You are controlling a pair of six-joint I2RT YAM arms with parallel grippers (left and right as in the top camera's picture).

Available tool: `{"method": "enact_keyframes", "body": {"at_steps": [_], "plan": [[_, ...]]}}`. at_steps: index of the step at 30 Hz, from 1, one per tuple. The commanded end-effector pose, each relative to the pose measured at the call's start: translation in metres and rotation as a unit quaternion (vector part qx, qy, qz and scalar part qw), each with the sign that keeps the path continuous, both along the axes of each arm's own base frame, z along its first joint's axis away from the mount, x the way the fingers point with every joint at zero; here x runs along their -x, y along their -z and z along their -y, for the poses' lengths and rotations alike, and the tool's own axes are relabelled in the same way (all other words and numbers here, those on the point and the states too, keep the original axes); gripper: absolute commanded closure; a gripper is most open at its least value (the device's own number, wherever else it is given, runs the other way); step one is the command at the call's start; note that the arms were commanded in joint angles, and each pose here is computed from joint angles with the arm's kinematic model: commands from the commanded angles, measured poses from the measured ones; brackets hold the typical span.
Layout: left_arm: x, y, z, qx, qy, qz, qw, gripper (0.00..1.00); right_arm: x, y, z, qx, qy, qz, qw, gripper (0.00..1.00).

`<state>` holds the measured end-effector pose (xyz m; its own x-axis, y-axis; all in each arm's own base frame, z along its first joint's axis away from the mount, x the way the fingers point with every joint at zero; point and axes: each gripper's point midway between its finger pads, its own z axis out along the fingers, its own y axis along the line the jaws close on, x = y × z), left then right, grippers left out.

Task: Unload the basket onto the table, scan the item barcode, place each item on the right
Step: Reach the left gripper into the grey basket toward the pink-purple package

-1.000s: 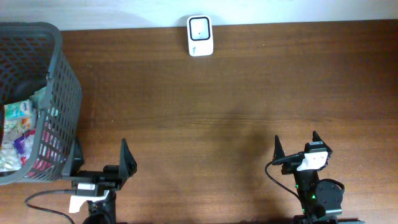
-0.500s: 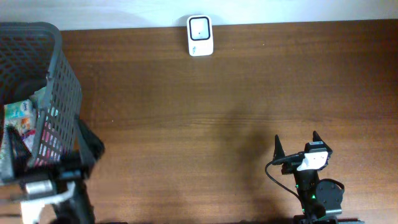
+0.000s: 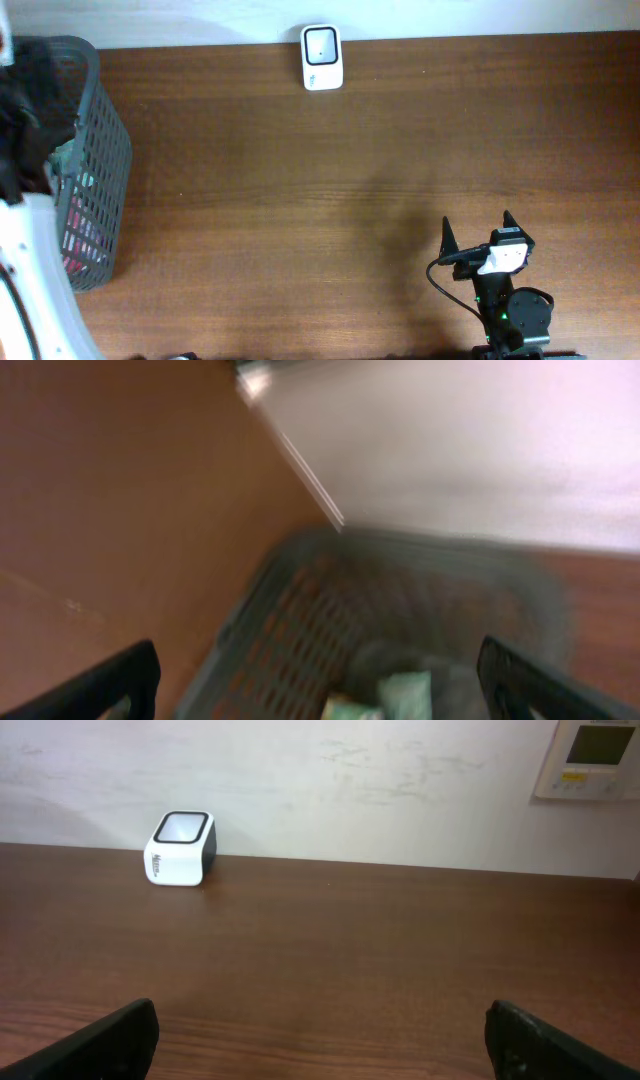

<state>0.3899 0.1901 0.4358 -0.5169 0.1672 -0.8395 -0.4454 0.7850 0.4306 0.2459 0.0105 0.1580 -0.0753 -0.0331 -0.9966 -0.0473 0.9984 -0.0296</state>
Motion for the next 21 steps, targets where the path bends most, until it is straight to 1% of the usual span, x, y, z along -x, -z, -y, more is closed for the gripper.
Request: {"method": "enact_keyframes", "body": {"at_steps": [1,3,4,6,7,9,10,11,14,16,18,20,21], "plan": [[0.004,0.028,-0.024,0.054,0.006,-0.035,0.998,0.01,0.0,0.003,0.003,0.002,0.007,-0.002,1.0,0.01],[0.015,0.051,-0.034,0.071,-0.014,-0.078,0.994,0.01,0.0,0.003,0.003,0.002,0.007,-0.002,1.0,0.01],[0.021,0.057,-0.042,0.078,-0.025,-0.088,0.993,0.01,0.0,0.003,0.003,0.002,0.007,-0.002,1.0,0.01],[0.029,0.064,-0.053,0.096,-0.043,-0.089,0.99,0.01,0.0,0.003,0.003,0.002,0.007,-0.002,1.0,0.01],[0.039,0.072,-0.069,0.119,-0.075,-0.087,0.986,0.01,0.0,0.003,0.003,0.002,0.007,-0.002,1.0,0.01],[0.049,0.082,-0.084,0.145,-0.108,-0.083,0.98,0.01,0.0,0.003,0.003,0.002,0.007,-0.002,1.0,0.01],[0.057,0.095,-0.095,0.169,-0.122,-0.088,0.974,0.01,0.0,0.003,0.003,0.002,0.007,-0.002,1.0,0.01],[0.06,0.112,-0.1,0.202,-0.116,-0.102,0.967,0.01,0.0,0.003,0.003,0.002,0.007,-0.002,1.0,0.01],[0.066,0.155,-0.103,0.274,-0.104,-0.143,0.945,0.01,0.0,0.003,0.003,0.002,0.007,-0.002,1.0,0.01],[0.076,0.193,-0.108,0.315,-0.121,-0.194,0.921,0.01,0.0,0.003,0.003,0.002,0.007,-0.002,1.0,0.01],[0.072,0.212,-0.103,0.343,-0.112,-0.209,0.909,0.01,0.0,0.003,0.003,0.002,0.007,-0.002,1.0,0.01],[0.055,0.218,-0.088,0.383,-0.066,-0.194,0.901,0.01,0.0,0.003,0.003,0.002,0.007,-0.002,1.0,0.01],[0.05,0.217,-0.086,0.388,-0.054,-0.186,0.901,0.01,0.0,0.003,0.003,0.002,0.007,-0.002,1.0,0.01]]}}
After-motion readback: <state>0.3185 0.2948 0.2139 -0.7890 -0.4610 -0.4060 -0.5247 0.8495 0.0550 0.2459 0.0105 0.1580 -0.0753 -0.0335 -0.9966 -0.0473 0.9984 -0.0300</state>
